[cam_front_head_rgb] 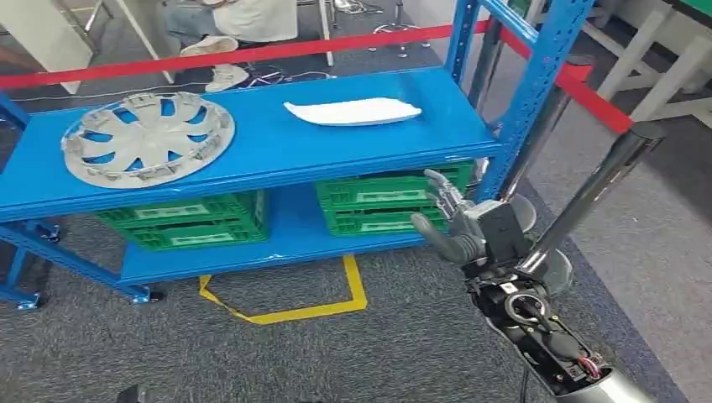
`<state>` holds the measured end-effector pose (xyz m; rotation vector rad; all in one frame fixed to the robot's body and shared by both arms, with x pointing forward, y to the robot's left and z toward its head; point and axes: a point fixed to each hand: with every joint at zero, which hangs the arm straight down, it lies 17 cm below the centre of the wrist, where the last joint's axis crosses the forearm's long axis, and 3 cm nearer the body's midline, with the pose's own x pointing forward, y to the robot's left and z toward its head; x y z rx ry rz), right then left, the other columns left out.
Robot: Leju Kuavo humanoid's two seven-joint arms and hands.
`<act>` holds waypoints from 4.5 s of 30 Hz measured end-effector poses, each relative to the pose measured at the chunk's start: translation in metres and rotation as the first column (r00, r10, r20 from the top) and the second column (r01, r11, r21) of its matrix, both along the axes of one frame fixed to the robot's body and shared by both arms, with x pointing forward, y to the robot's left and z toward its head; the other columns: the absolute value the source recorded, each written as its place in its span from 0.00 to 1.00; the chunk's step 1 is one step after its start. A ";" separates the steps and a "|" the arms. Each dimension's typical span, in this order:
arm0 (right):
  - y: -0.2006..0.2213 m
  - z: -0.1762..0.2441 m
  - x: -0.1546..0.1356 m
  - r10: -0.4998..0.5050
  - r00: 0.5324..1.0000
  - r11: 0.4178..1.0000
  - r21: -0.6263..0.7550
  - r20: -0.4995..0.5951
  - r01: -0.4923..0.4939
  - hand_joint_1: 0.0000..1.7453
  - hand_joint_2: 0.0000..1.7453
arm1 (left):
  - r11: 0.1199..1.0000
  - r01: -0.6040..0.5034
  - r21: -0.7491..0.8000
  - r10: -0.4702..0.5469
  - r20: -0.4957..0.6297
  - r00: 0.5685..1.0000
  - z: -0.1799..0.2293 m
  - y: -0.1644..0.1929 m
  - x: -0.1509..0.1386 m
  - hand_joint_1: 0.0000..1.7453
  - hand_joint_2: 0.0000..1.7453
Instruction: Take the parts from the cabinet and place them on the table.
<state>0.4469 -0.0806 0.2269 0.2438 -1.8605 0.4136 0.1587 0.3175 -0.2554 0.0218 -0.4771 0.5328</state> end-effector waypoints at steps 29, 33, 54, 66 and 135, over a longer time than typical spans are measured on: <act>0.009 -0.001 -0.002 0.030 1.000 0.999 -0.042 0.005 -0.029 0.00 0.00 | 1.000 0.012 -0.002 -0.012 0.000 1.000 0.000 0.000 0.002 0.00 0.00; 0.010 -0.003 -0.003 0.032 0.999 0.999 -0.043 -0.001 -0.032 0.00 0.00 | 1.000 0.012 -0.001 -0.012 -0.005 1.000 -0.001 0.001 -0.002 0.00 0.00; 0.003 0.000 0.002 0.008 1.000 1.000 -0.013 0.001 -0.008 0.00 0.00 | 1.000 0.006 0.004 -0.006 -0.004 1.000 0.000 0.003 -0.001 0.00 0.00; -0.005 -0.012 0.001 -0.016 1.000 1.000 -0.018 -0.024 0.015 0.00 0.00 | 1.000 0.017 0.004 -0.017 -0.004 1.000 0.000 0.004 -0.003 0.00 0.00; -0.066 -0.058 0.022 -0.346 0.931 0.602 -0.734 0.114 0.313 0.00 1.00 | 1.000 0.016 -0.001 -0.016 -0.007 1.000 0.000 0.006 -0.002 0.00 0.00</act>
